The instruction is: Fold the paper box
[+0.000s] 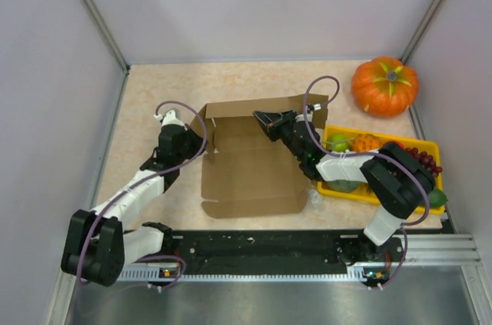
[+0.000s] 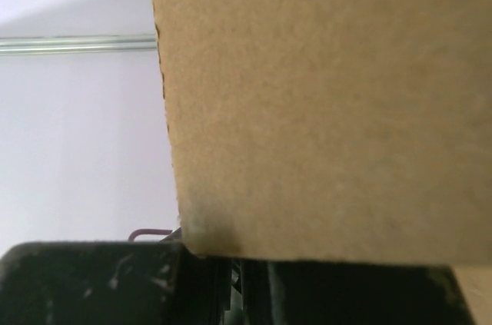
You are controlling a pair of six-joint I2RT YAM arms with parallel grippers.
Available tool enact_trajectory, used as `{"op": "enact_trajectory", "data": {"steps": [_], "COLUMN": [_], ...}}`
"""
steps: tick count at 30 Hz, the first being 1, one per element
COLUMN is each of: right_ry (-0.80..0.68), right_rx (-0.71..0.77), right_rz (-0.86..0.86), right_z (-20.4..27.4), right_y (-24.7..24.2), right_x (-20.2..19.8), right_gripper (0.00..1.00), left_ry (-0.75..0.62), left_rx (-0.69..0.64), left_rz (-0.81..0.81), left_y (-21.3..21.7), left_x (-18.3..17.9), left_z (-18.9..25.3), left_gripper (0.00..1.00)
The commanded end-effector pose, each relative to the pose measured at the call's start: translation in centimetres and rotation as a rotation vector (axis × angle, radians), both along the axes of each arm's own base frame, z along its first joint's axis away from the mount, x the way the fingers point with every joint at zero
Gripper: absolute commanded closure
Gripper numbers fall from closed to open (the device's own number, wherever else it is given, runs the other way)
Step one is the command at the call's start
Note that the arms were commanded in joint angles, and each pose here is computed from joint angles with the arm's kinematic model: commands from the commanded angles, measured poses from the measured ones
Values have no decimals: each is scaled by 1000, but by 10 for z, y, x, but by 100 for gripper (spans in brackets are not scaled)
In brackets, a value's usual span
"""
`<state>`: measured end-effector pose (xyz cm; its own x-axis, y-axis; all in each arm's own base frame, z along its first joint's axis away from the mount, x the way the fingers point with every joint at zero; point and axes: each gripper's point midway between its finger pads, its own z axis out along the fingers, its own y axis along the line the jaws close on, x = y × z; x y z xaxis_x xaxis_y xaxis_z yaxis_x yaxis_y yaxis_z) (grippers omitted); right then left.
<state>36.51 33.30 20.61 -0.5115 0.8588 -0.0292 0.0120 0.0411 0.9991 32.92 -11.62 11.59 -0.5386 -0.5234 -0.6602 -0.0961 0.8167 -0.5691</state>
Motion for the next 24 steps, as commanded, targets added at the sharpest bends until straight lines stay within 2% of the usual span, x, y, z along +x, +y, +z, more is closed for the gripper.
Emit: {"op": "enact_trajectory", "data": {"steps": [1,9,18,21,24], "right_ry": [33,37,22,16,10], "right_rx": [-47,-164,-238,-249,-238], "right_rz": [7,25,23,24,28], "right_z": [-22,-45,-72,-74,-73], "right_y": [-6,-17,-39,-42,-43], "right_x": [-18,-30,-34,-31,-29], "right_gripper": [100,100,100,100,100], "left_ry": [-115,-94,-178,-192,-218], "left_rx": [-44,2,24,16,-1], "left_rz": [28,-17,-89,-138,-199], "left_y": [-20,-39,-41,-47,-55], "left_x": [7,1,-7,-12,-20], "left_z": [23,0,13,19,27], "left_gripper": [93,88,49,39,33]}}
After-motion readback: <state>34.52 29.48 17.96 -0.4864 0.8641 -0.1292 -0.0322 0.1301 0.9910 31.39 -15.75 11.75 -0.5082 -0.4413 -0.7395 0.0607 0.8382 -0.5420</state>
